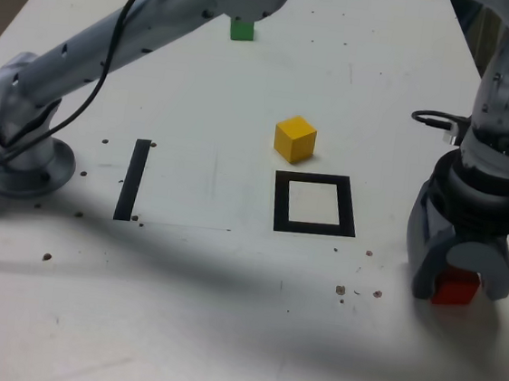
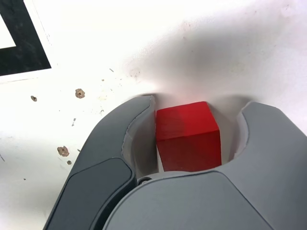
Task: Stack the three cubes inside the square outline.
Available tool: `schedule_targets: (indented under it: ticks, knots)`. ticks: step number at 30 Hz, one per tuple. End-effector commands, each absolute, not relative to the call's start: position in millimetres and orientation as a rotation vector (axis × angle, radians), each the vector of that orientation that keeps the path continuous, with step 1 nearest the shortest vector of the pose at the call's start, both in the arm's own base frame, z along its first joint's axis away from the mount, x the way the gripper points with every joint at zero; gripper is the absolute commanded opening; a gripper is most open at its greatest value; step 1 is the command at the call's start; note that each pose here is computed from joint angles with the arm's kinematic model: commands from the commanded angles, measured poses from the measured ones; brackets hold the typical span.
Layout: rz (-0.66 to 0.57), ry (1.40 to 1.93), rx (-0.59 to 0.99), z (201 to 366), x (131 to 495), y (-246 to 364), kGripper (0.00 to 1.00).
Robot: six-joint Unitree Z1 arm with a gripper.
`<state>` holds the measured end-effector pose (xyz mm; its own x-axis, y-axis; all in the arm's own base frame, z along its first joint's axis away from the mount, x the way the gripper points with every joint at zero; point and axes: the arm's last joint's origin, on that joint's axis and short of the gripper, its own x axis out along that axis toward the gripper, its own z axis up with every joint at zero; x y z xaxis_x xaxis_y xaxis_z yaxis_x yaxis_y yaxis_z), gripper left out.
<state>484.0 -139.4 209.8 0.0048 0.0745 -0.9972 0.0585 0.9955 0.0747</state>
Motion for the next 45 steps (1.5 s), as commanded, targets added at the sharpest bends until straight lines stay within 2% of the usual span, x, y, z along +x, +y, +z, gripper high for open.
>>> schedule_targets:
  ticks: [1,9,17,21,28,32,39,45]
  knots:
    - [0.007,1.561,0.099,211.0,485.1,-138.8,0.5]
    - [0.006,1.563,0.096,211.6,484.2,-138.7,0.33]
    - [0.015,1.567,0.099,216.7,479.1,-136.9,0.27]
    - [0.021,1.562,0.108,234.3,466.5,-130.8,0.26]
    - [0.028,1.541,0.104,279.2,428.1,-110.2,0.26]
    - [0.044,1.546,0.105,294.4,405.3,-94.8,0.26]
    - [0.076,1.582,0.093,297.9,375.6,-68.2,0.26]
    - [0.084,1.61,0.096,287.7,361.9,-55.6,0.26]
